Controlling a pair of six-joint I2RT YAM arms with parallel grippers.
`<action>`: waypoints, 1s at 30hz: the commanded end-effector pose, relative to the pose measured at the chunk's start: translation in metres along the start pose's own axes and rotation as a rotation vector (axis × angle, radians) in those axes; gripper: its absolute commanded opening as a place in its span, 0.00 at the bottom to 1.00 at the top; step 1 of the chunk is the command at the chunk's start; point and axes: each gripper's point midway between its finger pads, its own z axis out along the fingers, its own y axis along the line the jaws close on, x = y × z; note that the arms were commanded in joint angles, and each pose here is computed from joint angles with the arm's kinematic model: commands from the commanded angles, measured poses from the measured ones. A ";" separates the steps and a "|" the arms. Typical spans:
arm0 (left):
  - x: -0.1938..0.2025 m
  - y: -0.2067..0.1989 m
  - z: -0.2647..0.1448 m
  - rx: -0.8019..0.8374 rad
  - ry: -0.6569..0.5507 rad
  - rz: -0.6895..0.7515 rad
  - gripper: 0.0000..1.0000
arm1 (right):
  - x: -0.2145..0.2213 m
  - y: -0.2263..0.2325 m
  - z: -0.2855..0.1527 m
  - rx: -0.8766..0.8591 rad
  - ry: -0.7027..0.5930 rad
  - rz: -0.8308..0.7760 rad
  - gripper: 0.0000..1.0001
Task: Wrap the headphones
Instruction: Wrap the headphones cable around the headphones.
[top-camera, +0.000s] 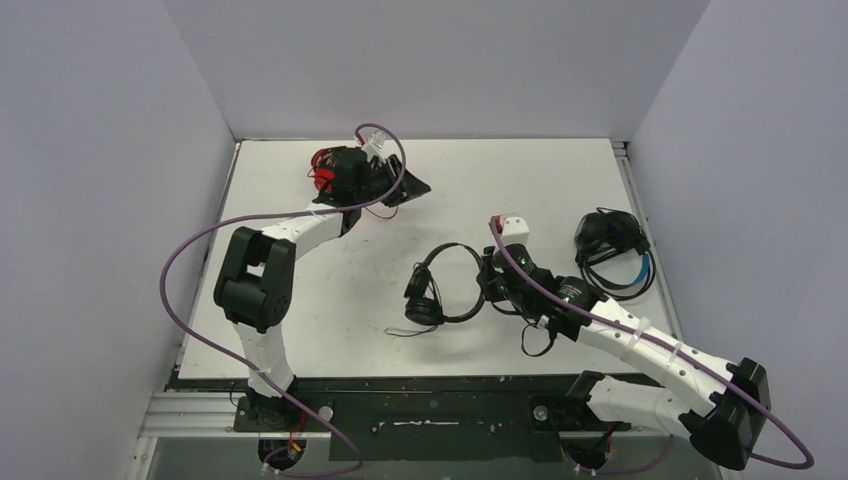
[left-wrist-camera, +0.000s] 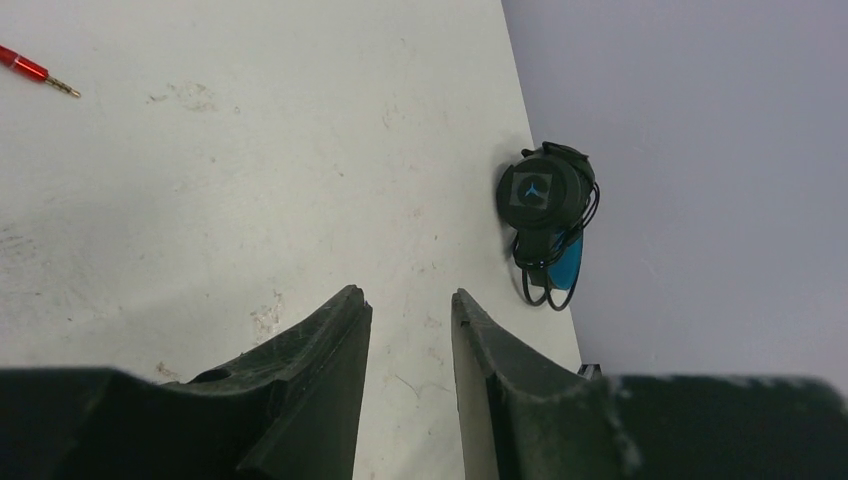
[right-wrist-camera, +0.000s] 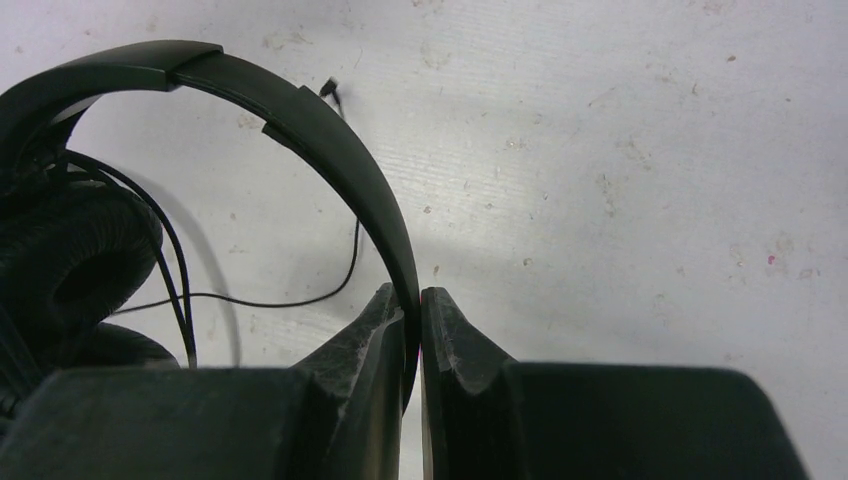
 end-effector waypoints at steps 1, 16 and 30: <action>0.009 -0.017 -0.003 0.070 0.032 0.000 0.32 | -0.047 0.018 -0.016 -0.046 -0.114 0.061 0.00; -0.025 -0.005 -0.126 -0.181 -0.235 0.192 0.57 | -0.098 0.015 -0.027 0.033 -0.019 0.104 0.00; 0.009 0.015 -0.237 -0.372 -0.379 0.282 0.86 | -0.124 0.007 -0.030 0.038 0.020 0.166 0.00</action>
